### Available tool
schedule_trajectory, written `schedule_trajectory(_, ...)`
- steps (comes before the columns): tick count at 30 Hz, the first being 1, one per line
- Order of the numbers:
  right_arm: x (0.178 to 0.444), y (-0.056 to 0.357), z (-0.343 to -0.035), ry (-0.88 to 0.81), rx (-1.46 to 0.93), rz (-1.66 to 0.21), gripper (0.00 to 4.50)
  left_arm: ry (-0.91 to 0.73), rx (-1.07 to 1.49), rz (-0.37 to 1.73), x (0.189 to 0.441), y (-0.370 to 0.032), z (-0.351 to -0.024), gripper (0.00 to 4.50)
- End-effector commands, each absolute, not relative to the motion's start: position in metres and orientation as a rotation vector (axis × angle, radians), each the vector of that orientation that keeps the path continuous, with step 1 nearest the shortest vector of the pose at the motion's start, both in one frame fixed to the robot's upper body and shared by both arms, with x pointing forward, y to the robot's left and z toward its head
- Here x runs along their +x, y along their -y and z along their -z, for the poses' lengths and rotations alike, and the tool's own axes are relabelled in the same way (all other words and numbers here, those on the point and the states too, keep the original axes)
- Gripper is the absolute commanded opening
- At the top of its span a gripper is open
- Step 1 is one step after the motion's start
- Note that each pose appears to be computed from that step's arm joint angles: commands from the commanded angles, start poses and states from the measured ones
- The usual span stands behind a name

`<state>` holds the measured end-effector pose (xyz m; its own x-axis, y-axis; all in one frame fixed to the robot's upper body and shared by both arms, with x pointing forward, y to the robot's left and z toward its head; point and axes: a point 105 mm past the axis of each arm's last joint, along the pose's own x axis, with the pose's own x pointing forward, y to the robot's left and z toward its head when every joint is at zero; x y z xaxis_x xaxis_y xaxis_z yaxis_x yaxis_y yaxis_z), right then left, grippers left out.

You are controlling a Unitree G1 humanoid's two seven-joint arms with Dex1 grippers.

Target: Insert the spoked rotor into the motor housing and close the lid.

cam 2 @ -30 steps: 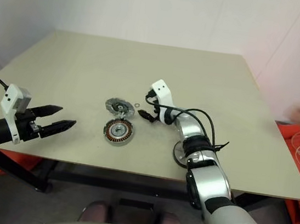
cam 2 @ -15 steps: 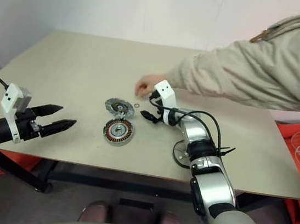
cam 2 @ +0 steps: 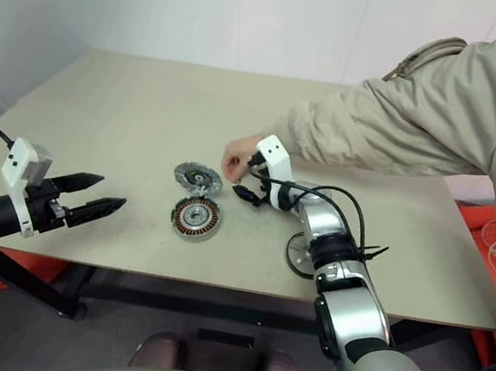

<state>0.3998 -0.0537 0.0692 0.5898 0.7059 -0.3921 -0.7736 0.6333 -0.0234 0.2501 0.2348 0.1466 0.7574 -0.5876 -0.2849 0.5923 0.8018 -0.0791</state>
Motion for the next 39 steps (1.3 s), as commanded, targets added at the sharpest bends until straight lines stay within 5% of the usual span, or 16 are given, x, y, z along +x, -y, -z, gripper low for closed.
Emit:
schedule_trajectory(1,0.403,0.049,-0.089,-0.291,-0.205,-0.873,4.46,-0.267,0.056,0.655,0.253,-0.233,-0.158,4.5)
schedule_trajectory(32,0.413,0.025,-0.063,-0.356,-0.169,-0.81,4.46,-0.274,0.069,0.65,0.249,-0.236,-0.161,4.5)
schedule_trajectory(35,0.413,0.025,-0.061,-0.363,-0.164,-0.81,3.91,-0.274,0.07,0.651,0.25,-0.236,-0.161,4.5)
schedule_trajectory(39,0.414,0.026,-0.06,-0.372,-0.156,-0.799,2.55,-0.272,0.07,0.651,0.25,-0.235,-0.161,4.5)
